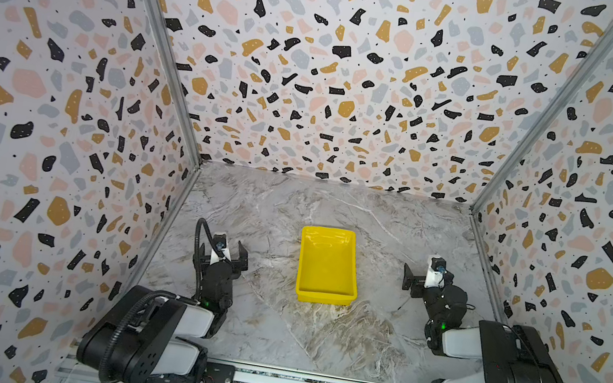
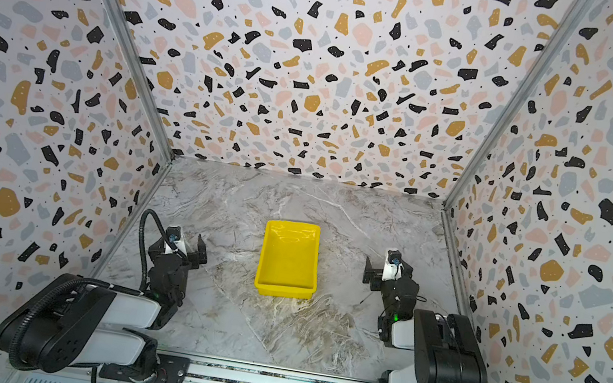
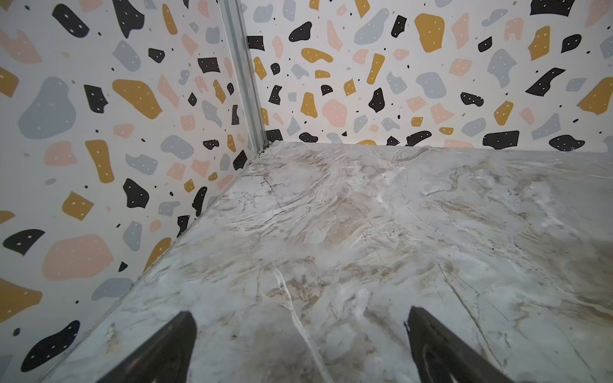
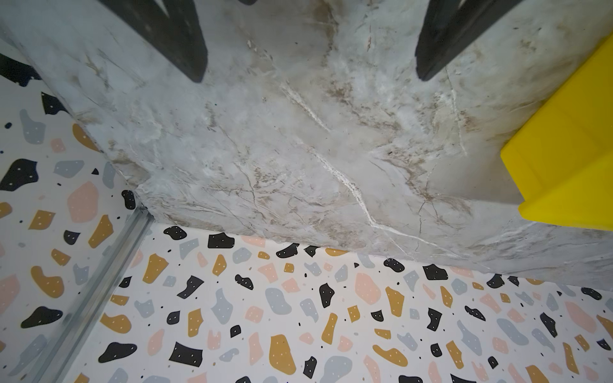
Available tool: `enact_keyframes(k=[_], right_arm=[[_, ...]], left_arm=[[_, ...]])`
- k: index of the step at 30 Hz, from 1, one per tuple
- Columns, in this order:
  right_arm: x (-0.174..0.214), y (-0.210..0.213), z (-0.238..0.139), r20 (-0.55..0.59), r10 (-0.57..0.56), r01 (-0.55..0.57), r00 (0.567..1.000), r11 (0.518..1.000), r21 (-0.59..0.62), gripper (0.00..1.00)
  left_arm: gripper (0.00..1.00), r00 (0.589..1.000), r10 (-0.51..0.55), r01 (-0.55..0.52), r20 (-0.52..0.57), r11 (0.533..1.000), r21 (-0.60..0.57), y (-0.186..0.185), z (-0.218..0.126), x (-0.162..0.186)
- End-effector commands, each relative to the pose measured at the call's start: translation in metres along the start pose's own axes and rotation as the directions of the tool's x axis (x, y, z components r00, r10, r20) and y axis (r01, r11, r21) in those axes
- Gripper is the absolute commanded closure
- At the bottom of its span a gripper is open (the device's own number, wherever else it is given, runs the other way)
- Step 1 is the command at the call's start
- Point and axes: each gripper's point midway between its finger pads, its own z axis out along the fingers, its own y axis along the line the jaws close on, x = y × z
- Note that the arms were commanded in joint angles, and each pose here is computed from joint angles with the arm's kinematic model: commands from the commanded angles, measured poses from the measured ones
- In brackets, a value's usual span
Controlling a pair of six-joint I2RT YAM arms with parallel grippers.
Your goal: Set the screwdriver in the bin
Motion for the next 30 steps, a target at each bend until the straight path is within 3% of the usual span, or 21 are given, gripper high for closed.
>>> enact_keyframes(k=[1,30], right_arm=[[-0.008,-0.0009,-0.0019,0.028,-0.007,0.007,1.0,1.0,0.009,0.01],[-0.008,-0.0006,-0.0036,0.03,-0.015,0.014,0.999,1.0,0.023,0.01]], left_arm=[[0.0,0.996,-0.051,0.051,0.067,0.999,-0.003,0.0007,0.0016,-0.0207],[0.0,0.996,-0.051,0.051,0.068,0.999,-0.002,0.0006,0.0016,-0.0208]])
